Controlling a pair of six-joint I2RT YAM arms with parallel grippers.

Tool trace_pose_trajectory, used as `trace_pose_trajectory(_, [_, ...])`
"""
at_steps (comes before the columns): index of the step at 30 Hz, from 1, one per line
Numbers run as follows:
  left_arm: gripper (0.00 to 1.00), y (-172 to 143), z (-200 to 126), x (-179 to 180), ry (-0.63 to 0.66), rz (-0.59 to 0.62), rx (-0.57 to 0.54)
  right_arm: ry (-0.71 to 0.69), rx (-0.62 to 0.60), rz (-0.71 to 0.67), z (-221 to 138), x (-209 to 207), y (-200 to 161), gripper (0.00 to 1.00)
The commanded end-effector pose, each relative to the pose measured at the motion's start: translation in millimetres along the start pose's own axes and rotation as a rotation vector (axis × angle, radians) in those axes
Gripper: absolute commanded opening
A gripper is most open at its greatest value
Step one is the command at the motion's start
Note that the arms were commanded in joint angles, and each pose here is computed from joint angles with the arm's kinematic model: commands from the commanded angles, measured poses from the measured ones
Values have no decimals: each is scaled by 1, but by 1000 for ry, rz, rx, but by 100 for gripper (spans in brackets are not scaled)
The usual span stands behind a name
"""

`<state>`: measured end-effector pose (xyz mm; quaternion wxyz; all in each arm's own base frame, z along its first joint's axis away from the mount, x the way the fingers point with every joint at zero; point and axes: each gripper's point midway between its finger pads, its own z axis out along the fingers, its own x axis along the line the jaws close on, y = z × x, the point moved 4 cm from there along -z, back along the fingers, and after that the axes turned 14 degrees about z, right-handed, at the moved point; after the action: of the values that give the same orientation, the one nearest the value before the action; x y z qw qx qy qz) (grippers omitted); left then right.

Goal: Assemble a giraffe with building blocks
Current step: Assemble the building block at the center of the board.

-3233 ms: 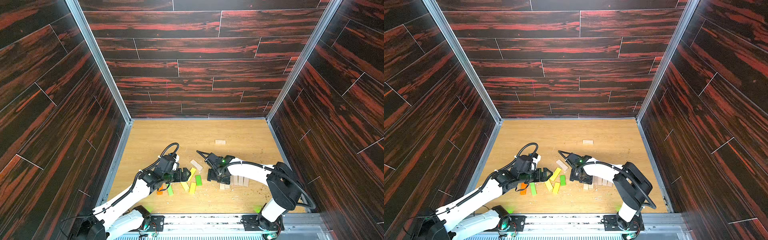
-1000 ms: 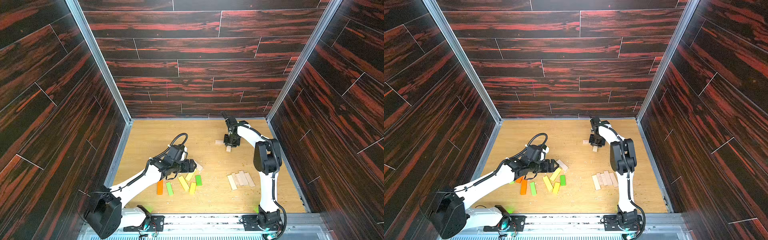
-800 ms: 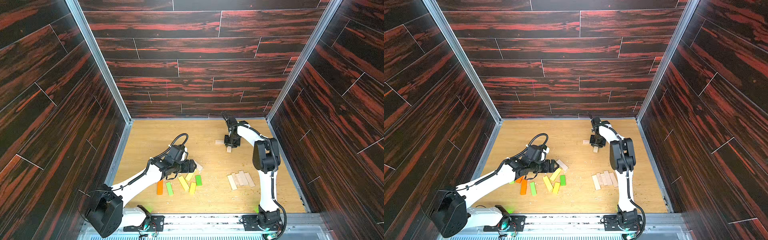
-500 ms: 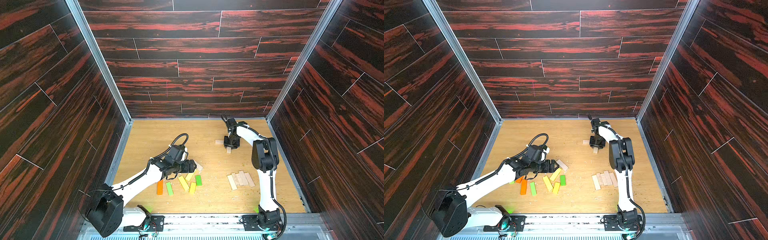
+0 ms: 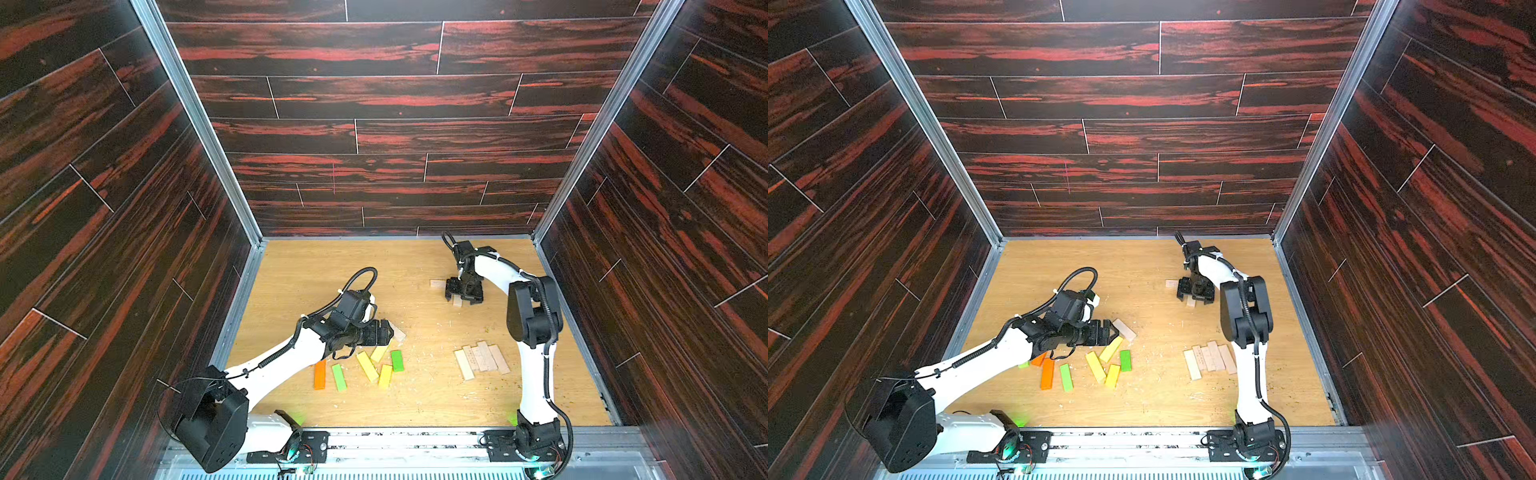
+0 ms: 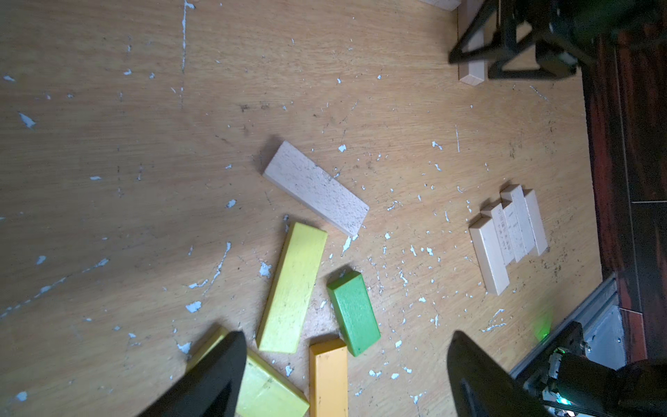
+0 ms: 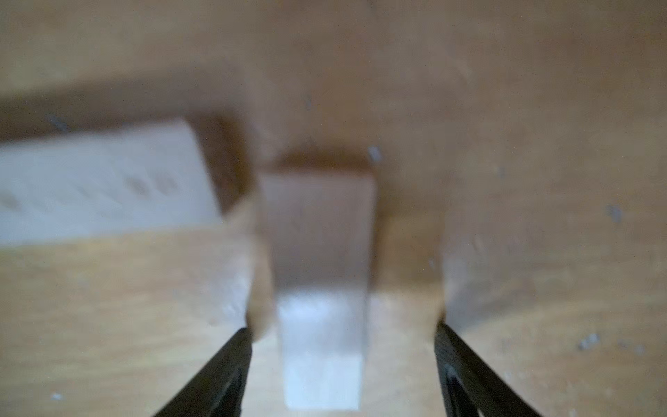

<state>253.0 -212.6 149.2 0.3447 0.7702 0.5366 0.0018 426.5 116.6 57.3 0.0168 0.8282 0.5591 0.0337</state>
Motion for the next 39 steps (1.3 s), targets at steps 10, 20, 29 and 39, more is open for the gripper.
trace_pose_trajectory(10, [89,16,-1,-5,1,18,-18,41,19,37,-2,1,-5,62])
trace_pose_trajectory(20, [89,19,3,-5,2,26,-7,39,15,35,0,8,6,34])
trace_pose_trajectory(29, [89,21,4,-4,3,29,-3,43,28,23,3,13,5,29])
trace_pose_trajectory(39, [89,22,0,-3,3,31,-9,20,43,-9,13,15,7,30])
